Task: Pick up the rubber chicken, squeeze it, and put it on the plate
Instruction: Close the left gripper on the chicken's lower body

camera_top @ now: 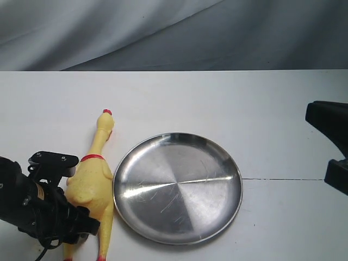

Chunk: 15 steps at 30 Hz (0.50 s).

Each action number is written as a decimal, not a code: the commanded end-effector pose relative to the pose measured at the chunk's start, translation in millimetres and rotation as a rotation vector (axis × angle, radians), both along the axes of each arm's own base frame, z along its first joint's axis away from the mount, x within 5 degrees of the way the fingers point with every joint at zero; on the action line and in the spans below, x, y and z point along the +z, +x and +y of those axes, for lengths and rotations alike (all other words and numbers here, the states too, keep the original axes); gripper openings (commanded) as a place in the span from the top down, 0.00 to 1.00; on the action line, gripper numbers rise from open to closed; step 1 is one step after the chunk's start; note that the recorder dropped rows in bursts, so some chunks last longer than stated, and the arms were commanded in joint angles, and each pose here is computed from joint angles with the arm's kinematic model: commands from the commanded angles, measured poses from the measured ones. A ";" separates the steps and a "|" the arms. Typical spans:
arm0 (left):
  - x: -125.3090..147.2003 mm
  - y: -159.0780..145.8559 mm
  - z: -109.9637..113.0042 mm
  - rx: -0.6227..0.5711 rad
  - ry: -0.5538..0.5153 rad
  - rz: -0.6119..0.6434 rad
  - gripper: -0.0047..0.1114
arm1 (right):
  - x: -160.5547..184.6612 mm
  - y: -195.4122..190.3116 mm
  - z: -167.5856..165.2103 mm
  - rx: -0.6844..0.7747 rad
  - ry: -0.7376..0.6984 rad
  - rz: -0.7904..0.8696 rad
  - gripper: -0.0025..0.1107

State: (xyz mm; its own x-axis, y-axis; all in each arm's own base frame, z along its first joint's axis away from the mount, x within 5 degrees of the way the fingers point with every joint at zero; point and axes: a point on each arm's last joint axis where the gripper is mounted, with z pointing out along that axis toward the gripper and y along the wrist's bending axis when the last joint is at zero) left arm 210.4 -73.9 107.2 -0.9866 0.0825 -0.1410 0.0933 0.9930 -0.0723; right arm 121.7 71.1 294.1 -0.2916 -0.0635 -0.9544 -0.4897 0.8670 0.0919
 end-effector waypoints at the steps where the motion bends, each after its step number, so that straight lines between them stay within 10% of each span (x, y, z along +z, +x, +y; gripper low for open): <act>1: -17.5 -19.9 7.6 0.018 0.065 0.190 0.42 | 2.8 0.1 0.6 0.003 0.009 -0.010 0.98; 9: -17.3 -22.6 8.3 0.017 0.073 0.220 0.94 | 3.0 0.2 0.6 0.002 0.010 -0.012 0.98; 15: -2.0 -17.6 5.9 0.009 0.078 0.262 0.96 | 3.0 0.2 0.6 0.002 0.010 -0.012 0.98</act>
State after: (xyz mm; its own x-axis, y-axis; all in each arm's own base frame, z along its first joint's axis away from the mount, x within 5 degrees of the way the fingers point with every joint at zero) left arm 213.2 -71.9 109.7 -0.9905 0.0947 -0.0999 0.0996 0.9940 -0.0453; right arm 121.7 71.1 294.1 -0.2916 -0.0635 -0.9544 -0.4897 0.8670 0.0919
